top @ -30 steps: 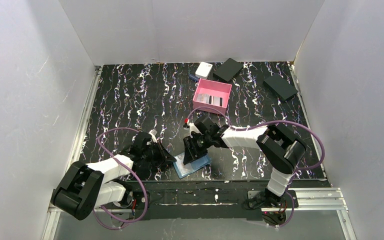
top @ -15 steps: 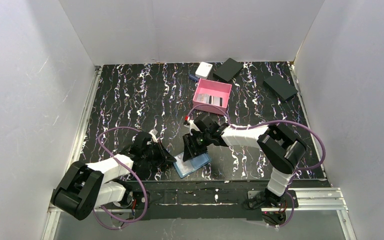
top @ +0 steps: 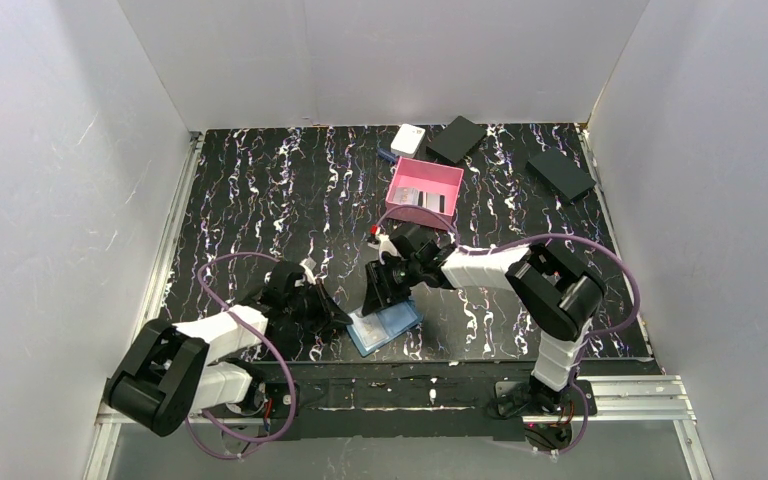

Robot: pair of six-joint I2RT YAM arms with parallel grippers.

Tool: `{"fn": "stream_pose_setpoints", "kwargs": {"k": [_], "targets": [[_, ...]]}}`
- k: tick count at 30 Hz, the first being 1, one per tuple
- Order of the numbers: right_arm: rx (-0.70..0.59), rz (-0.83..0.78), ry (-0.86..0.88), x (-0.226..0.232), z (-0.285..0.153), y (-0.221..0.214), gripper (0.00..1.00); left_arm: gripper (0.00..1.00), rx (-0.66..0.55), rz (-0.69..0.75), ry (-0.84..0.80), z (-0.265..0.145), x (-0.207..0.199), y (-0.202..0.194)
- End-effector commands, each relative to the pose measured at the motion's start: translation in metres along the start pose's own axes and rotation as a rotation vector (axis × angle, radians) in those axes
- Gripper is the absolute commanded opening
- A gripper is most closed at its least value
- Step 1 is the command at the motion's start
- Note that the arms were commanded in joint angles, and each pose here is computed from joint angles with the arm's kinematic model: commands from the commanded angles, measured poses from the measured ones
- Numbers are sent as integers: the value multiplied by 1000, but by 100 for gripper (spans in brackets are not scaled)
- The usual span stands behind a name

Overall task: Put the credit cards into the card holder
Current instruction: Insert the credit card into the card holder.

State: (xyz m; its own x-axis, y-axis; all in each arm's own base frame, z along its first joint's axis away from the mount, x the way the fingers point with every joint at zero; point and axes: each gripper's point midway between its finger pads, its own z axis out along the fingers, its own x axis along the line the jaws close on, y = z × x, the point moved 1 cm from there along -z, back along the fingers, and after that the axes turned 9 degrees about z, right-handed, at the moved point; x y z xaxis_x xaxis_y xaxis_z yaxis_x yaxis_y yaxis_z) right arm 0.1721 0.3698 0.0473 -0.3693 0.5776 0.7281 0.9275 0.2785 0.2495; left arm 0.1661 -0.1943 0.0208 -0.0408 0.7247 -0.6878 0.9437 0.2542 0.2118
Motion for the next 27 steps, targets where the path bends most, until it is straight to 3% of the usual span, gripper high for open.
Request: {"fn": "stream_pose_setpoints", "kwargs": {"k": [1,6,12,20,22,24,27], "targets": [[38,-92,65,14,17,0,52,0,49,-3,62,3,12,-6],[106,-173,102,27,22,-18,51,0,46,14,50,3,6,-2],[66,-168,-45,7,14,-14,52,1,43,16,46,0,6,-4],[-5,-95,-143,-10,-2,2,54,32,8,23,84,-18,15,-13],[5,-85,-143,-13,-1,0,55,35,-1,12,84,-21,17,-17],[8,-76,-136,-14,0,-1,55,34,-2,4,82,-21,19,-19],[6,-68,-119,-12,1,-2,55,23,17,-13,93,-18,21,-20]]}}
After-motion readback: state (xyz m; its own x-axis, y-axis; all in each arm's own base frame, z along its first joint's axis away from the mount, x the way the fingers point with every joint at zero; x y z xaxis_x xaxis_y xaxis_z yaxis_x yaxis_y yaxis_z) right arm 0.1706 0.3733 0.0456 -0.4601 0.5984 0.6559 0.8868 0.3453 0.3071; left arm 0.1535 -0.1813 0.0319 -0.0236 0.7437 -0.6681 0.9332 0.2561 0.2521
